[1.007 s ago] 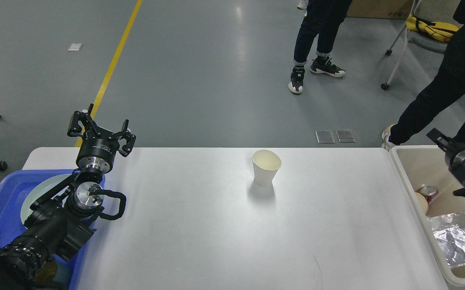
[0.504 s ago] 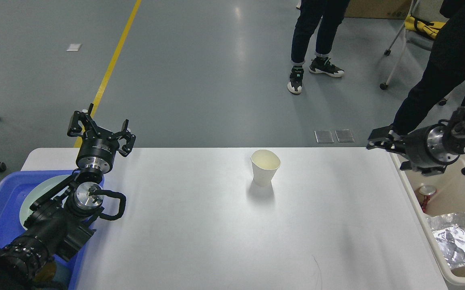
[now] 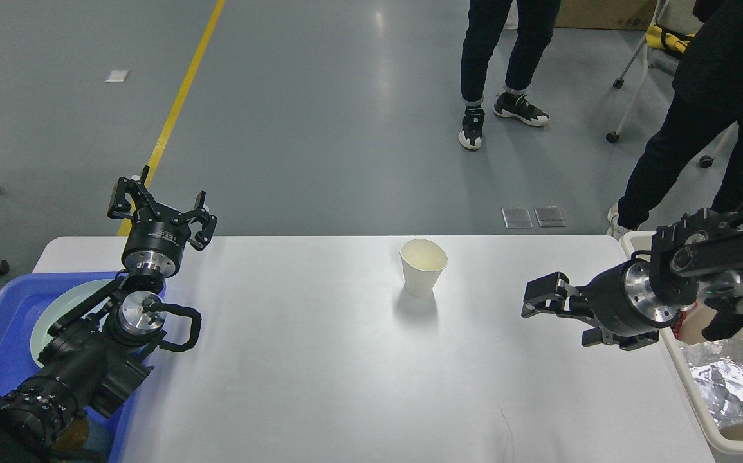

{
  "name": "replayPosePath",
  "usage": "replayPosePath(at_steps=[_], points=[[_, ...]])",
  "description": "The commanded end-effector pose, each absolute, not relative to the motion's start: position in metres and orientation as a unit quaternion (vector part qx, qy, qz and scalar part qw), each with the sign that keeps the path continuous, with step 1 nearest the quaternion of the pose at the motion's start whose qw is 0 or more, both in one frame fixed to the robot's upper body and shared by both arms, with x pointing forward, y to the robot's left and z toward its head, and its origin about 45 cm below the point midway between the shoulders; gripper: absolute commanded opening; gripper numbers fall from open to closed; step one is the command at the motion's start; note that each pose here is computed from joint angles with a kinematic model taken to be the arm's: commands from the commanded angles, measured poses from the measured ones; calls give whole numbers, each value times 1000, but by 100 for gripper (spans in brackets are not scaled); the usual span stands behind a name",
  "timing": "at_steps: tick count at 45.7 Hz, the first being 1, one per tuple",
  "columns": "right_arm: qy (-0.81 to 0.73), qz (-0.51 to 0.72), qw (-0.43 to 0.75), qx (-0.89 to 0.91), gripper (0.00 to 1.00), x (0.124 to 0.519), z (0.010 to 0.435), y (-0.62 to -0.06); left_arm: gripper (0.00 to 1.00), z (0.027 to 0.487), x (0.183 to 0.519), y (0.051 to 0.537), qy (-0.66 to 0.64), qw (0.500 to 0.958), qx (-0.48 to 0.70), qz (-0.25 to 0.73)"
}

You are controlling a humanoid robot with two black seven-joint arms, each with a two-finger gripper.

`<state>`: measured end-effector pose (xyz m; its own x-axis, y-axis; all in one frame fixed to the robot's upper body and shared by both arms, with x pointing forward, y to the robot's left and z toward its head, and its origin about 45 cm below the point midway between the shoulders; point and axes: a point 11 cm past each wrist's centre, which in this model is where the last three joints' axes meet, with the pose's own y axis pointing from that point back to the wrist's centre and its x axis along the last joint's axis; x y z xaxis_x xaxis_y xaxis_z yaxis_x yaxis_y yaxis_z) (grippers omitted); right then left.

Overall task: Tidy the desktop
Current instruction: 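Reach the right gripper to the white paper cup, then grasp the white paper cup with the right gripper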

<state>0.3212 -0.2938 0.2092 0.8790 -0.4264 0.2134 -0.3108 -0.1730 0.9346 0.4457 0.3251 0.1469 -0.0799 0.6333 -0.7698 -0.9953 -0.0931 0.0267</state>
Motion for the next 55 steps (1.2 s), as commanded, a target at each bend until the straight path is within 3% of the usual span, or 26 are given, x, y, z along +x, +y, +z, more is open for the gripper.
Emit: replayPosePath(at_steps=[1, 21, 55], points=[[-290, -67, 560, 773, 100, 335, 176, -284, 98, 147, 446, 325, 295, 606, -307, 672], [-413, -136, 455, 777, 100, 389, 130, -232, 98, 147, 446, 325, 296, 605, -306, 673], [-447, -154, 413, 778, 99, 401, 94, -182, 98, 147, 446, 325, 296, 605, -306, 673]])
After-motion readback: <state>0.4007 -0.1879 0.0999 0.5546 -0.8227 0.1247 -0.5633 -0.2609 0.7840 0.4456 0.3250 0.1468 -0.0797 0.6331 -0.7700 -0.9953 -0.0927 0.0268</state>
